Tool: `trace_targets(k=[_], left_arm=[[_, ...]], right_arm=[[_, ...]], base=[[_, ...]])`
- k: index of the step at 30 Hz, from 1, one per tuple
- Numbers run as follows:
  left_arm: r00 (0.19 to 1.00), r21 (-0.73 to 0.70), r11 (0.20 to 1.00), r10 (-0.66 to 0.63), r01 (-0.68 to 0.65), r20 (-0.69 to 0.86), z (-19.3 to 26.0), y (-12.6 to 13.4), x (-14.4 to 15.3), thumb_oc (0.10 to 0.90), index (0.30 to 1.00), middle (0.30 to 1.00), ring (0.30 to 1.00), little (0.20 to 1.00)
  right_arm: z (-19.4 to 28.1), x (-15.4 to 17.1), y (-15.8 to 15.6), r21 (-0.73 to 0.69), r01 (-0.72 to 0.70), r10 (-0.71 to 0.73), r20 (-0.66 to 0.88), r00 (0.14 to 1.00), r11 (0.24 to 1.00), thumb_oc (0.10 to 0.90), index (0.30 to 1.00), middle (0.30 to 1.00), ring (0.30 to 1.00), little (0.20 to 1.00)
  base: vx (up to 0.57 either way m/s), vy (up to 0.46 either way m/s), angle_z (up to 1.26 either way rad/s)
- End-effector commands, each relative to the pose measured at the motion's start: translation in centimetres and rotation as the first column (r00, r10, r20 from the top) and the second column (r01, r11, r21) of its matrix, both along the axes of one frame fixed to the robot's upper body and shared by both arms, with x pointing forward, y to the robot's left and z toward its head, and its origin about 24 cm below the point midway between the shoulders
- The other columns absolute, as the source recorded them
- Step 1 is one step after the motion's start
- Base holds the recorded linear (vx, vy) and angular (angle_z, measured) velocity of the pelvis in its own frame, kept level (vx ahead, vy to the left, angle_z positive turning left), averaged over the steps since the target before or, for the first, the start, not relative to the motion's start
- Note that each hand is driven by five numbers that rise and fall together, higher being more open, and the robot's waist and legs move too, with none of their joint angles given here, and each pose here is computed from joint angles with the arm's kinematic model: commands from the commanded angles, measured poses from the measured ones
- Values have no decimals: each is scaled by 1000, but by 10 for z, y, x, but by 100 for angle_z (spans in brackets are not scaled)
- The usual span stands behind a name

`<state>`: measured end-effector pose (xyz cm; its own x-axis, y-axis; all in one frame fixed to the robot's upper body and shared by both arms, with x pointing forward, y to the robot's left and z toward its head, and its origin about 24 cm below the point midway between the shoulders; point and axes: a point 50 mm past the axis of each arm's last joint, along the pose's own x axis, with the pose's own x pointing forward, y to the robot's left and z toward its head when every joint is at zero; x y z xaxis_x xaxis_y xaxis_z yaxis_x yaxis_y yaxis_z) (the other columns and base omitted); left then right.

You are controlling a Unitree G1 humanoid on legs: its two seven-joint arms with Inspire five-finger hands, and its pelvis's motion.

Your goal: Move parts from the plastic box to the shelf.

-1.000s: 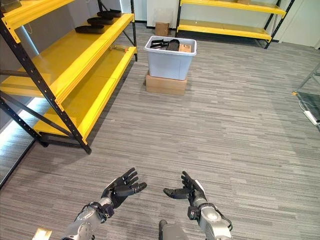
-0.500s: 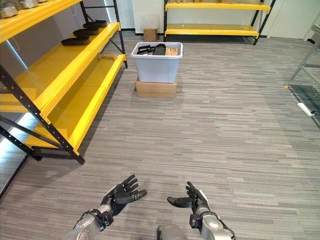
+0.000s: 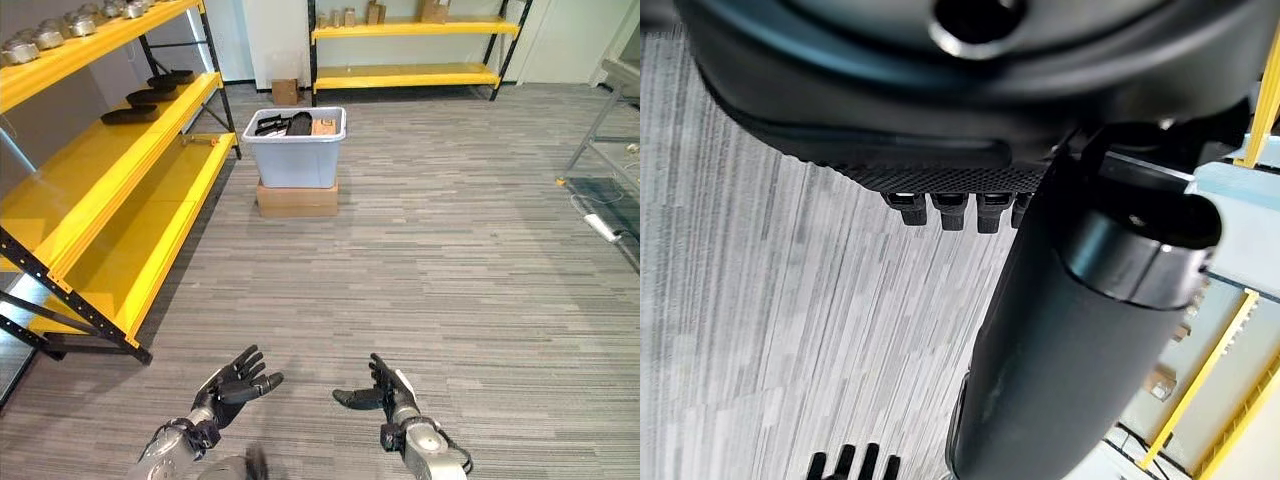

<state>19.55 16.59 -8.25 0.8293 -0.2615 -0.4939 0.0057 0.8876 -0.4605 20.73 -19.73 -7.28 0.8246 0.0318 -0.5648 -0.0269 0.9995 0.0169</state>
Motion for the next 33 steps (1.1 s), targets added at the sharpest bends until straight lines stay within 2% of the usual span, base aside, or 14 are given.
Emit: trace_targets(k=[1,6,14,28,33], left_arm=[[977,-78,997,-12,29,211,36,-4,34,900,1000,1000,1000,1000],[980,-87,996,42,-25,197,29,-1,29,900,1000,1000,1000,1000],[981,-70,997,27,-13,191,28,4,28,900,1000,1000,1000,1000],[984,-28,999,-18,23,176,28,7,24,900,1000,1000,1000,1000],[965,4,1000,17,-19,261,39,14,32,900,1000,1000,1000,1000]], right_arm=[[31,21,17,85,-55,38,195,980,995,900,1000,1000,1000,1000],[28,18,20,75,-134,119,175,977,988,900,1000,1000,1000,1000],[29,20,21,74,-157,142,167,976,985,900,1000,1000,1000,1000],[29,22,32,117,-131,109,184,977,984,900,1000,1000,1000,1000],[33,25,35,114,-102,75,218,973,988,900,1000,1000,1000,1000]], base=[[210,58,-84],[232,82,-70],[173,51,-18],[211,105,15],[170,163,12]])
